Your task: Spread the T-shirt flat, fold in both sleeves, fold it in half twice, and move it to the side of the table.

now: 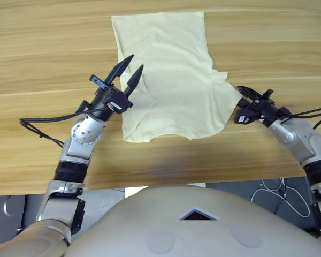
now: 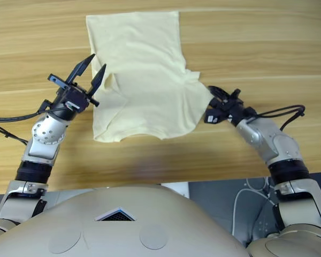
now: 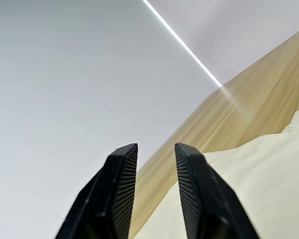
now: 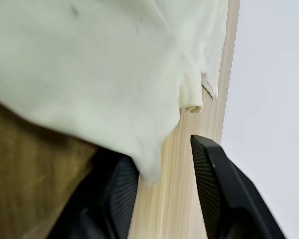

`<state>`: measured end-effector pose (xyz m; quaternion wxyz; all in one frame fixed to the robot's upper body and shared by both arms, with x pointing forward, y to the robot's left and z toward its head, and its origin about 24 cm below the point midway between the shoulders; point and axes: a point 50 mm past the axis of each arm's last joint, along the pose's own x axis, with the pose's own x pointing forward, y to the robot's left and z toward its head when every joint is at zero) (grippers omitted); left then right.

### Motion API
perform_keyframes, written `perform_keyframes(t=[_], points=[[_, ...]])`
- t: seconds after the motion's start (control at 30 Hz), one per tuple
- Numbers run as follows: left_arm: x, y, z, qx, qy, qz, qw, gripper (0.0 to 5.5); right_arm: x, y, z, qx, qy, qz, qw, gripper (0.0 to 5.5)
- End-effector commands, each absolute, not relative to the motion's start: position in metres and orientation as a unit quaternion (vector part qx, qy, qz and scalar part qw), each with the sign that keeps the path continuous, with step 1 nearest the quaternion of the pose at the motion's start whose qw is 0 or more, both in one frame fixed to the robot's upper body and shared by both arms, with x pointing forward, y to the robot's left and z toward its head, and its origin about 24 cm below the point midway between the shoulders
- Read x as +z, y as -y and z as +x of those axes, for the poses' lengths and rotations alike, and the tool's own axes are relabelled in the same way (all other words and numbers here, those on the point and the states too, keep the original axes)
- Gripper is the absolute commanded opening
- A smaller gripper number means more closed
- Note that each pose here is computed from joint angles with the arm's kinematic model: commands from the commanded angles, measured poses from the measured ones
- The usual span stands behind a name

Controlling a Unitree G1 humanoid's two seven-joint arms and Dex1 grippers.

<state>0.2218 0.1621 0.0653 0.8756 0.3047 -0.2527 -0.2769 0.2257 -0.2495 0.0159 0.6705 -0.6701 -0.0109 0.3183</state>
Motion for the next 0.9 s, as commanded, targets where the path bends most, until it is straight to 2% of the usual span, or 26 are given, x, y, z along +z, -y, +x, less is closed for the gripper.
perform_keyframes(t=[0.03, 0.33, 0.6, 0.9], points=[[0.062, -0.161, 0.219, -0.287, 0.247, 0.308, 0.873, 1.42, 0.001, 0.249, 0.218, 0.351, -0.017, -0.666, 0.658, 1.31], [0.062, -0.16, 0.219, -0.285, 0.248, 0.305, 0.874, 1.42, 0.005, 0.245, 0.22, 0.345, -0.002, -0.653, 0.674, 0.04], [0.051, -0.153, 0.211, -0.327, 0.236, 0.31, 0.861, 1.42, 0.013, 0.24, 0.222, 0.335, 0.028, -0.634, 0.697, 0.02], [0.042, -0.154, 0.213, -0.339, 0.216, 0.321, 0.857, 1.42, 0.045, 0.222, 0.233, 0.294, 0.111, -0.597, 0.738, 0.02]])
